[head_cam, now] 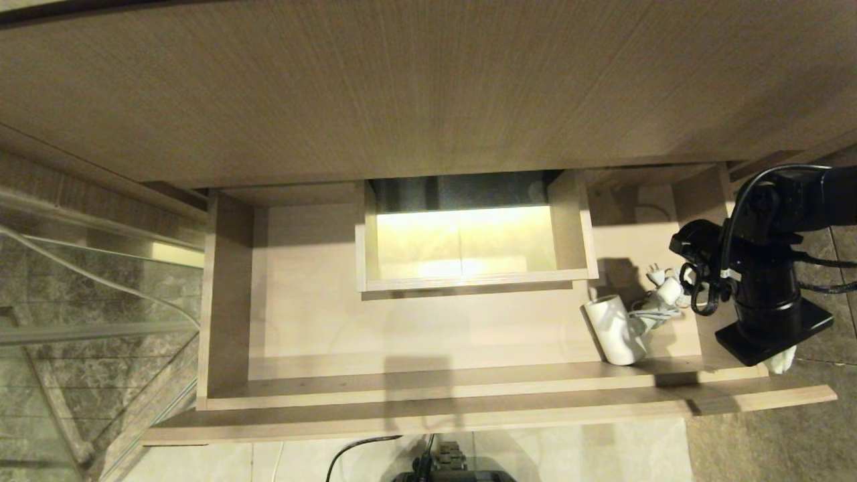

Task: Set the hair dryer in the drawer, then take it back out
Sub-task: Take the hairdryer out

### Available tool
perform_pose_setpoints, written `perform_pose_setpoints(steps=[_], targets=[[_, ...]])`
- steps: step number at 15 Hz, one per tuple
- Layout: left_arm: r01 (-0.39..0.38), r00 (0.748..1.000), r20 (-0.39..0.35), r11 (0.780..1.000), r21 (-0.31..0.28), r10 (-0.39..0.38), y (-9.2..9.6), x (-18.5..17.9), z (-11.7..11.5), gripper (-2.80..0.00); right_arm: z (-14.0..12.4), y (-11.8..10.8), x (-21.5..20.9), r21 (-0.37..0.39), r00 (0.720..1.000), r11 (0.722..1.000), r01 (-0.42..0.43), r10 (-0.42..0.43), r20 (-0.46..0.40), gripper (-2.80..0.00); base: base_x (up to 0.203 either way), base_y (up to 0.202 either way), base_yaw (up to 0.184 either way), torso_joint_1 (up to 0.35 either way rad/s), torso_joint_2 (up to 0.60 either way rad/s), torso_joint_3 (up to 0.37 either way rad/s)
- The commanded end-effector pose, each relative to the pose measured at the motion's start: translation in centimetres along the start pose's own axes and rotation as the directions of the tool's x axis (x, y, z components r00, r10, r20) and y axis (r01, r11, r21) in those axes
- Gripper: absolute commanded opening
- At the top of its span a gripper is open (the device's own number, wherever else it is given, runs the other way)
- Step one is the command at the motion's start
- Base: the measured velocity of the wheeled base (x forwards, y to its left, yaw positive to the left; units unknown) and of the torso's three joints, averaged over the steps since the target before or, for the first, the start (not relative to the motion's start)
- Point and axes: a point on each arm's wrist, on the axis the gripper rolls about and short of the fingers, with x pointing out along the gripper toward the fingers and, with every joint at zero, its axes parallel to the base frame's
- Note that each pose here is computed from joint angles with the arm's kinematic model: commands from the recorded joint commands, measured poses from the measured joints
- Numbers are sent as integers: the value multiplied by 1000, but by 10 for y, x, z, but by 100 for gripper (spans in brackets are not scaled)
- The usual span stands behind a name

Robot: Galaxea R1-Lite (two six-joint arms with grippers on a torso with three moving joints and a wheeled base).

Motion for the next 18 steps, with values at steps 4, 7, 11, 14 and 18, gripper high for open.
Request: perform_pose_setpoints(steps=[4, 7, 11, 14, 18], targets=[[-1, 999, -38, 1000, 0, 1, 0, 1, -11, 0, 16, 3, 4, -100, 998, 995, 7, -1, 63, -280, 0, 0, 0, 0, 0, 0], [-1, 999, -38, 1000, 0, 1, 0, 1, -11, 0, 25, -14, 5, -344, 969, 934, 92, -4, 248, -280, 0, 0, 0, 0, 0, 0], [-1, 999, -38, 1000, 1, 1, 0, 1, -11, 0, 32, -64, 17, -608, 809, 721, 331, 114, 576, -280, 0, 0, 0, 0, 0, 0], [-1, 999, -38, 1000, 0, 1, 0, 1, -11, 0, 25, -85, 20, -582, 729, 712, 392, 146, 669, -280, 0, 0, 0, 0, 0, 0], [-1, 999, -38, 1000, 1, 1, 0, 1, -11, 0, 22, -85, 23, -609, 646, 712, 351, 287, 708, -280, 0, 0, 0, 0, 0, 0]])
